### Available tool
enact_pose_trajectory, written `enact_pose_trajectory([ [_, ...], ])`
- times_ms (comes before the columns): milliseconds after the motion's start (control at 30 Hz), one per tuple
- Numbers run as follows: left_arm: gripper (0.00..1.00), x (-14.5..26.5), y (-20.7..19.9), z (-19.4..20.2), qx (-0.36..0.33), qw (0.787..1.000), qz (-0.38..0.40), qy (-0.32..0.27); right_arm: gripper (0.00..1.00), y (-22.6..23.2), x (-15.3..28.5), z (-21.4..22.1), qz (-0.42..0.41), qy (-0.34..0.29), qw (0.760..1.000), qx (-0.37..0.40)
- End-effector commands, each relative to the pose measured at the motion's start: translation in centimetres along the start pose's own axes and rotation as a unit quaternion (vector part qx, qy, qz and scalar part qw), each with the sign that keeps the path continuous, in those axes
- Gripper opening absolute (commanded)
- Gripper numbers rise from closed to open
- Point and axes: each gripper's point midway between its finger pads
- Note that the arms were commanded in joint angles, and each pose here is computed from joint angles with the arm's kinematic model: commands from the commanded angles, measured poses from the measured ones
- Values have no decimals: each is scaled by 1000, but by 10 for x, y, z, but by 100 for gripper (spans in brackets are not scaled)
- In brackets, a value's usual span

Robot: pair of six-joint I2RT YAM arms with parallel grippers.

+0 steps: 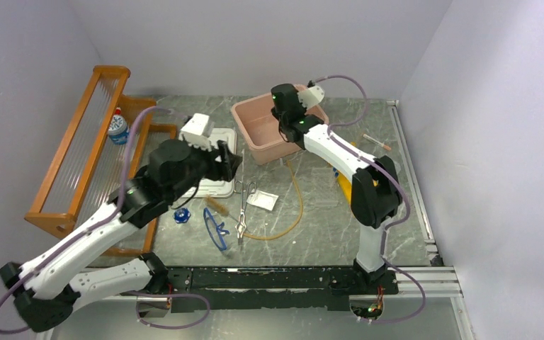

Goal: Organize the chemistry lab equipment

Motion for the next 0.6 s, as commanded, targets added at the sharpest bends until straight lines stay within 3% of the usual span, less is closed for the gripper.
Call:
enact_pose_trajectory([
  [0, 71, -31, 1, -6, -17, 999, -28, -4, 5, -19, -23, -6, 67, -73, 993, -60],
  [200, 71, -54, 0, 0, -7, 998, -55, 22, 9, -29, -54, 12, 129, -113, 985, -36],
  [567, 73, -63, 12, -19, -16, 996, -89, 10, 10, -49, -117, 57, 148, -94, 983, -50],
])
Point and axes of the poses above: each gripper's point midway between its finger pads, its own x axis back along the fingers, its own y axis along the line the jaws close on, z = x × y, and after that the axes turned 9 degrees about x, right-handed
